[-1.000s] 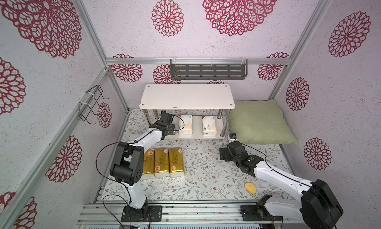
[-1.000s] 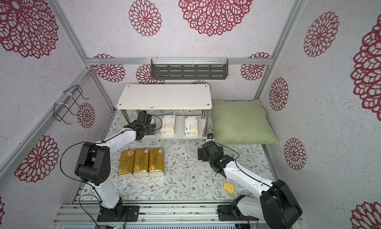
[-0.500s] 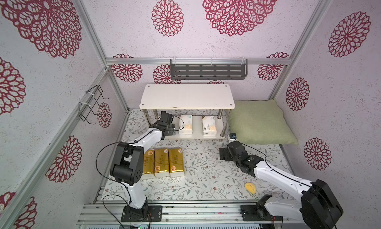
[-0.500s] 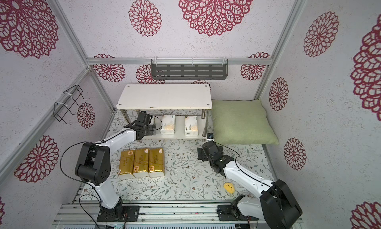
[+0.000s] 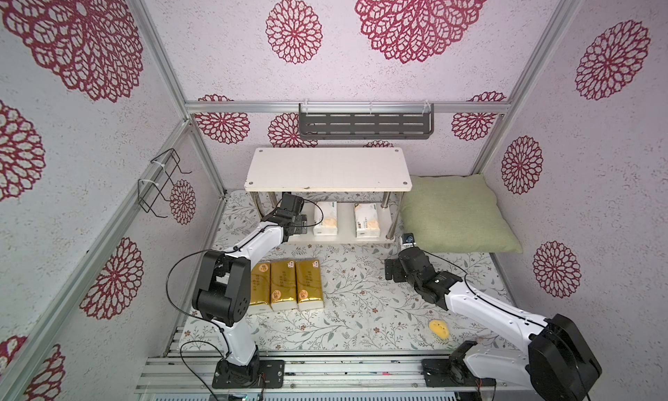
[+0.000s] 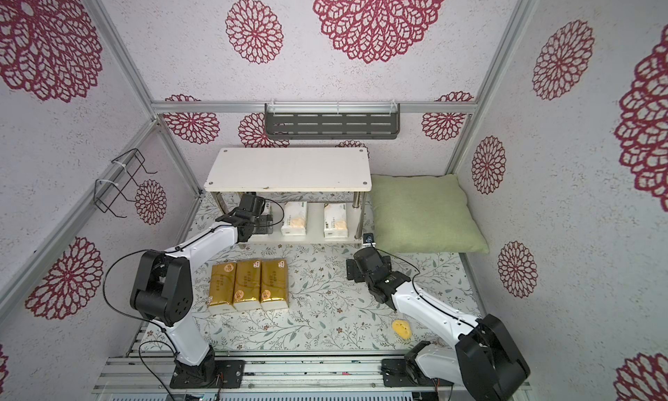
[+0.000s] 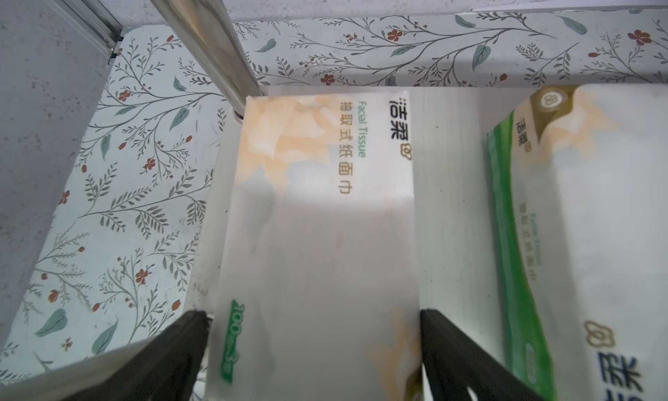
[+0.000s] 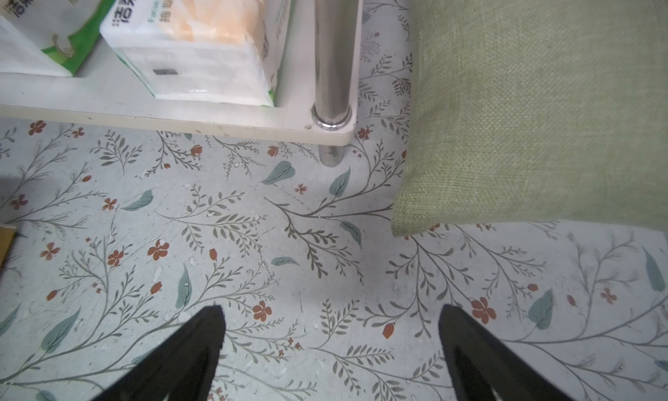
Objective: Place the tissue boxes on the shelf by color
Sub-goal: Place a box of tissues on the shelf.
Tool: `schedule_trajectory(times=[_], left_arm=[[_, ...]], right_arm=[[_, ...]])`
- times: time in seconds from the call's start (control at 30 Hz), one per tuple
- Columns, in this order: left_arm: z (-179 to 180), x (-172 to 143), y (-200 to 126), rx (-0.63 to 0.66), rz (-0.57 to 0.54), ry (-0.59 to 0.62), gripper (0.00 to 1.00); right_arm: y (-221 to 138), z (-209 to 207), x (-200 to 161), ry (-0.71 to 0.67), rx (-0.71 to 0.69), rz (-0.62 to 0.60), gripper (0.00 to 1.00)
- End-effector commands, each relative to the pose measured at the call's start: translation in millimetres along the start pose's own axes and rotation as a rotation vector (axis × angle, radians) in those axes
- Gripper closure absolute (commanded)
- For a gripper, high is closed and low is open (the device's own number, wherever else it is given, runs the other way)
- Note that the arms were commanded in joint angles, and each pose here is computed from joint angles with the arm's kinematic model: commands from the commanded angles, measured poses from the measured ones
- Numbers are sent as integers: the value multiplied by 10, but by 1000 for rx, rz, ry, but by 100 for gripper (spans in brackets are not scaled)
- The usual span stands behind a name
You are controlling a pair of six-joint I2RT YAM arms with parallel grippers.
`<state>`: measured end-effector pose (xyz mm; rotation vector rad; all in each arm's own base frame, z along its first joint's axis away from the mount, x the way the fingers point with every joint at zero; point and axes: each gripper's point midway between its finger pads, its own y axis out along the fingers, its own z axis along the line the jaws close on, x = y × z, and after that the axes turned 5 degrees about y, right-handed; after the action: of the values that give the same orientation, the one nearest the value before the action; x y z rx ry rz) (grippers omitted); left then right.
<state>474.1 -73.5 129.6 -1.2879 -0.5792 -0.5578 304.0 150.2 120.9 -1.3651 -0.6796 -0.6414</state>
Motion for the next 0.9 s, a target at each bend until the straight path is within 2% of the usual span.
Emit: schedule_trajectory(times=[0.0, 0.5, 0.7, 0.87], left_arm=[[43, 149, -153, 8, -37, -1, 3], [-203, 355, -647, -55, -114, -22, 3], [-584, 333, -820, -165, -133, -118, 3], [-918, 388, -773, -222, -125, -116, 3]], right_arm=[[-21, 75, 100, 0, 25, -31, 1], [-24, 82, 135, -1, 22, -36, 1], [-27, 75, 130, 2, 20, -35, 1], [-46, 63, 125, 6, 18, -37, 1]])
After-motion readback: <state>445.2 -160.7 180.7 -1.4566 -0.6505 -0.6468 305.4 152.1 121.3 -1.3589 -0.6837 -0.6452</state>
